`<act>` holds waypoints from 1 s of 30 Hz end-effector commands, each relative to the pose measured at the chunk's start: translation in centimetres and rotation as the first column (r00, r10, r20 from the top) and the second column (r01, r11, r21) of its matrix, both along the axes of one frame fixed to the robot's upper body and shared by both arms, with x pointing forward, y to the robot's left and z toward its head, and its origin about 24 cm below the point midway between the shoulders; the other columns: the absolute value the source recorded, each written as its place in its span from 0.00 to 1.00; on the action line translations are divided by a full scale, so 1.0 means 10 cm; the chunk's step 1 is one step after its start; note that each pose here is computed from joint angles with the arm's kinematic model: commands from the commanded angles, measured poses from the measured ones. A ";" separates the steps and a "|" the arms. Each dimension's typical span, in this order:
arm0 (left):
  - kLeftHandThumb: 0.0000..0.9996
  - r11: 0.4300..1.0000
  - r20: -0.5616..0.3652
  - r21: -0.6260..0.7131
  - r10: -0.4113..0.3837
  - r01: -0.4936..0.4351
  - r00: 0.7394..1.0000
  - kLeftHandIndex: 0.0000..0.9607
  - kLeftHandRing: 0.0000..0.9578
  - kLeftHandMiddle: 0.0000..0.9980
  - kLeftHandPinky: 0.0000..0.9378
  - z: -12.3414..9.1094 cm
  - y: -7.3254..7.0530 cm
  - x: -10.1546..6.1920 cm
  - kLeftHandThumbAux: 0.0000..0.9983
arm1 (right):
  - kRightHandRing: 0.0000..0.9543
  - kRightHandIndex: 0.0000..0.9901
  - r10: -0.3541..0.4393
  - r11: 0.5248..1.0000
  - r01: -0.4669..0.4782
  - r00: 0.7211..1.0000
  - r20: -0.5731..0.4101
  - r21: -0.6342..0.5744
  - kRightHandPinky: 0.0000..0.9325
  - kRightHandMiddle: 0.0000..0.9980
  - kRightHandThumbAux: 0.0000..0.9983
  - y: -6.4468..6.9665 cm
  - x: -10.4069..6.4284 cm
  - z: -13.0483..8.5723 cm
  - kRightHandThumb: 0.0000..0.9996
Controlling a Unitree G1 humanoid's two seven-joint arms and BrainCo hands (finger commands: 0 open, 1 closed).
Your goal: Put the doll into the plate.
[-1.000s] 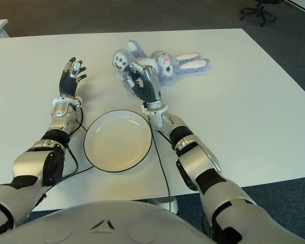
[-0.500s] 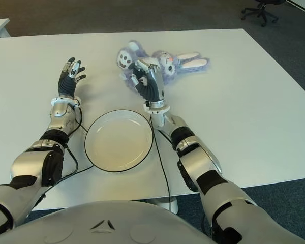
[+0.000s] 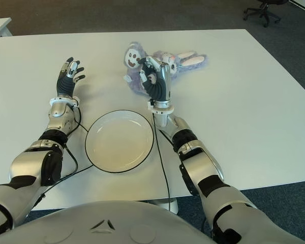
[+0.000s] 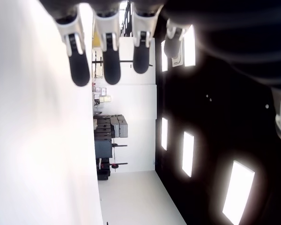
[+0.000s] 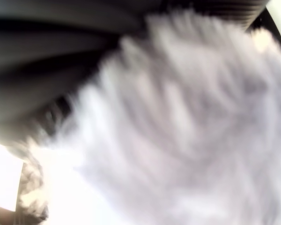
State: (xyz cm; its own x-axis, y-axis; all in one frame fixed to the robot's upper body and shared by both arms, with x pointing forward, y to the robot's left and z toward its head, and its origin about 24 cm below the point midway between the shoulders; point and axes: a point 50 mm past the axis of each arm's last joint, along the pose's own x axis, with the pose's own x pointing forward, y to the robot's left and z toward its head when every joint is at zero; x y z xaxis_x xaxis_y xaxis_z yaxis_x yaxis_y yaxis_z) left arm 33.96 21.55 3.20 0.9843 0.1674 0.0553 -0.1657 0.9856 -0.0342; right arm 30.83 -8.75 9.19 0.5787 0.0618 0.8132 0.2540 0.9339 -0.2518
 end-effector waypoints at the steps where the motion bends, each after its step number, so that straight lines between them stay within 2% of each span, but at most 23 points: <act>1: 0.00 0.997 -0.214 -0.057 0.033 -0.046 0.976 0.03 0.20 0.15 0.24 -0.55 0.11 -0.38 0.35 | 0.91 0.44 -0.163 0.986 0.168 0.933 -0.320 -0.013 0.92 0.86 0.72 -0.35 -0.47 -0.84 0.71; 7: 0.00 0.997 -0.218 -0.054 0.036 -0.049 0.975 0.03 0.18 0.15 0.20 -0.55 0.12 -0.38 0.35 | 0.91 0.44 -0.173 0.983 0.181 0.939 -0.298 -0.001 0.92 0.86 0.72 -0.40 -0.48 -0.81 0.71; 13: 0.00 0.997 -0.219 -0.052 0.044 -0.056 0.975 0.03 0.18 0.15 0.21 -0.55 0.13 -0.38 0.35 | 0.92 0.44 -0.200 0.978 0.208 0.943 -0.266 0.003 0.93 0.87 0.71 -0.45 -0.50 -0.79 0.71; 30: 0.00 0.997 -0.215 -0.047 0.051 -0.062 0.975 0.03 0.18 0.16 0.21 -0.55 0.15 -0.40 0.35 | 0.91 0.44 -0.206 0.973 0.222 0.958 -0.201 0.063 0.94 0.86 0.71 -0.54 -0.64 -0.73 0.73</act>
